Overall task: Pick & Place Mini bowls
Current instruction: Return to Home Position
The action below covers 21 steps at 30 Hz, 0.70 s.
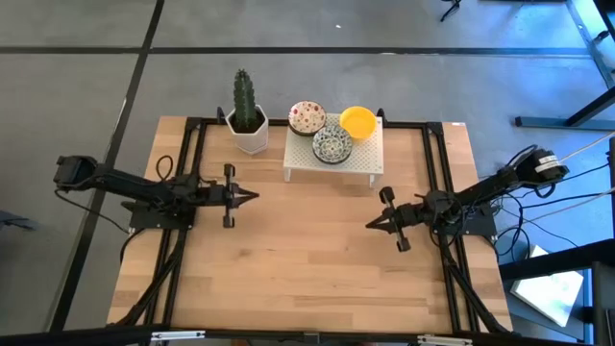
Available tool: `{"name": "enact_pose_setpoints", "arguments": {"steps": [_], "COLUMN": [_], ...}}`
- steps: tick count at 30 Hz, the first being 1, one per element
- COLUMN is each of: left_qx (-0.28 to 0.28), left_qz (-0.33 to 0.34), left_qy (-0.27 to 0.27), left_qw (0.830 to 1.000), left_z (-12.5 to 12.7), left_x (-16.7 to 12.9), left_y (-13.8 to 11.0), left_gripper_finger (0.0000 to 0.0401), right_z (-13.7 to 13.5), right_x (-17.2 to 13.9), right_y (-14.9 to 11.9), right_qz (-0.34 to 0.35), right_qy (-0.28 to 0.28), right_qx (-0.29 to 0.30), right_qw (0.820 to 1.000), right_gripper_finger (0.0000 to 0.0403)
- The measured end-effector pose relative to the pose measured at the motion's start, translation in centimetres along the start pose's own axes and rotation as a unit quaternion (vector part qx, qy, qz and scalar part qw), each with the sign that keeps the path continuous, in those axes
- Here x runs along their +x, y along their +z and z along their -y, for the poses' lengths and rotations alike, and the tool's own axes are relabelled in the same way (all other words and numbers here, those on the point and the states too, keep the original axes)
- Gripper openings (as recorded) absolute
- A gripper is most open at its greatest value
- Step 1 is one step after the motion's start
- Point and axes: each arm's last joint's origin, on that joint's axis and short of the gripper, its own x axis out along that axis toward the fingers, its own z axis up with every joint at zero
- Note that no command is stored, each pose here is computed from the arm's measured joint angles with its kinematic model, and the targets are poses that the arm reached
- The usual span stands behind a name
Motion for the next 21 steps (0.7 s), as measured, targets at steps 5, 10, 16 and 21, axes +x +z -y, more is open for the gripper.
{"name": "enact_pose_setpoints", "arguments": {"steps": [5,10,16,21], "left_qx": [0.014,0.018,0.032,0.031], "left_qz": [0.031,0.062,0.047,0.032], "left_qy": [-0.019,-0.017,-0.017,-0.011], "left_qw": [0.999,0.998,0.998,0.999], "left_z": [0.0,0.1,0.5,0.6], "left_x": [-0.2,-0.8,-2.1,-3.4], "left_y": [0.6,1.5,1.8,1.7], "left_gripper_finger": [0.0001,0.0002,0.0002,0.0002], "right_z": [0.2,0.4,0.5,0.5], "right_x": [0.0,-0.3,-1.4,-2.6], "right_y": [0.0,0.7,1.8,2.0], "right_qz": [-0.001,0.024,0.038,0.016], "right_qy": [-0.016,-0.027,-0.029,-0.039], "right_qx": [-0.003,-0.002,-0.004,0.0], "right_qw": [1.0,0.999,0.999,0.999], "right_gripper_finger": [0.0003,0.0002,0.0002,0.0002]}}
